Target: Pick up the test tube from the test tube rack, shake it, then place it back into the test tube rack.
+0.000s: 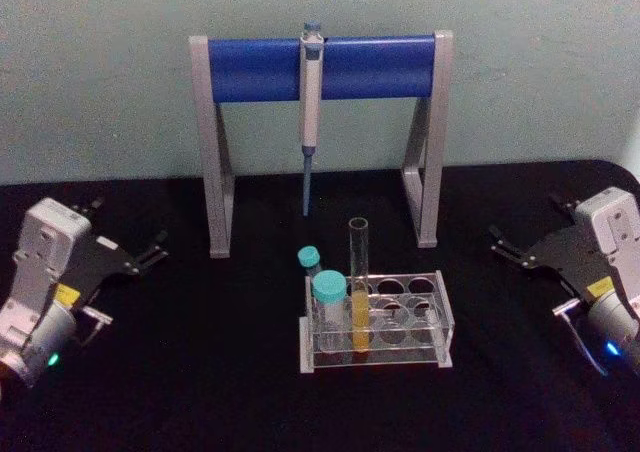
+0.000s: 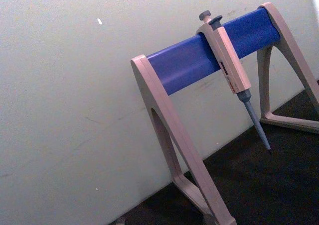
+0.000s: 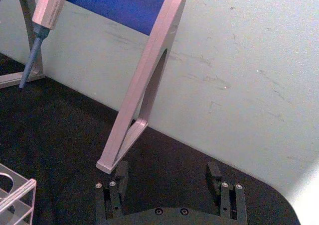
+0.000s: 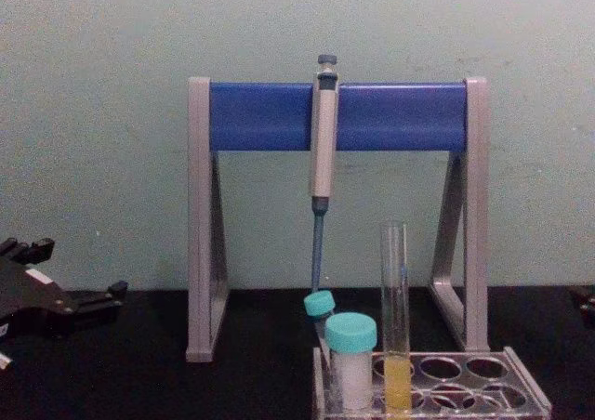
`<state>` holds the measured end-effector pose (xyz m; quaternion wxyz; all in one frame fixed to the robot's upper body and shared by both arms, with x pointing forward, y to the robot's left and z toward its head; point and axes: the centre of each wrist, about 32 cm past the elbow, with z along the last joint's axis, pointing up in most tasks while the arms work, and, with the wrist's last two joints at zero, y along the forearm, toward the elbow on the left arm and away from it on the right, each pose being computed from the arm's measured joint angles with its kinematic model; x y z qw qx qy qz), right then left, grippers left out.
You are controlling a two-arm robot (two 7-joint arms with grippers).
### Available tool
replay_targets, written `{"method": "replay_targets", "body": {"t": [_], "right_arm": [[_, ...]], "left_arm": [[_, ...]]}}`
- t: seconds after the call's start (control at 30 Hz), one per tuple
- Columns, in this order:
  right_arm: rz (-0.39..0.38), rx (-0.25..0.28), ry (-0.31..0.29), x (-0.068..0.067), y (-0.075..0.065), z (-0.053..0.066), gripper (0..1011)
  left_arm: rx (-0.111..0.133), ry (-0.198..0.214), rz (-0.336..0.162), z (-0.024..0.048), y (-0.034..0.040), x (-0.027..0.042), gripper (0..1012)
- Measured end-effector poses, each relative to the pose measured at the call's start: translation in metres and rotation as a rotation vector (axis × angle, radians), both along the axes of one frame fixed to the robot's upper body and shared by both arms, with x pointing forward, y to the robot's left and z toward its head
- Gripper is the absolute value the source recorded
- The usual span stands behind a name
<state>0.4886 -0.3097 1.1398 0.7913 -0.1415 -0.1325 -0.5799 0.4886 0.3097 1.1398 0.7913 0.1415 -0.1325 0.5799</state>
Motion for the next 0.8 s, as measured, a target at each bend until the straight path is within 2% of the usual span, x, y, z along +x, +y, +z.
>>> {"method": "replay_targets", "body": {"t": [0.8], "right_arm": [[0.000, 0.000, 0.000, 0.0000, 0.0000, 0.0000, 1000]], "left_arm": [[0.000, 0.000, 0.000, 0.0000, 0.0000, 0.0000, 1001]]}}
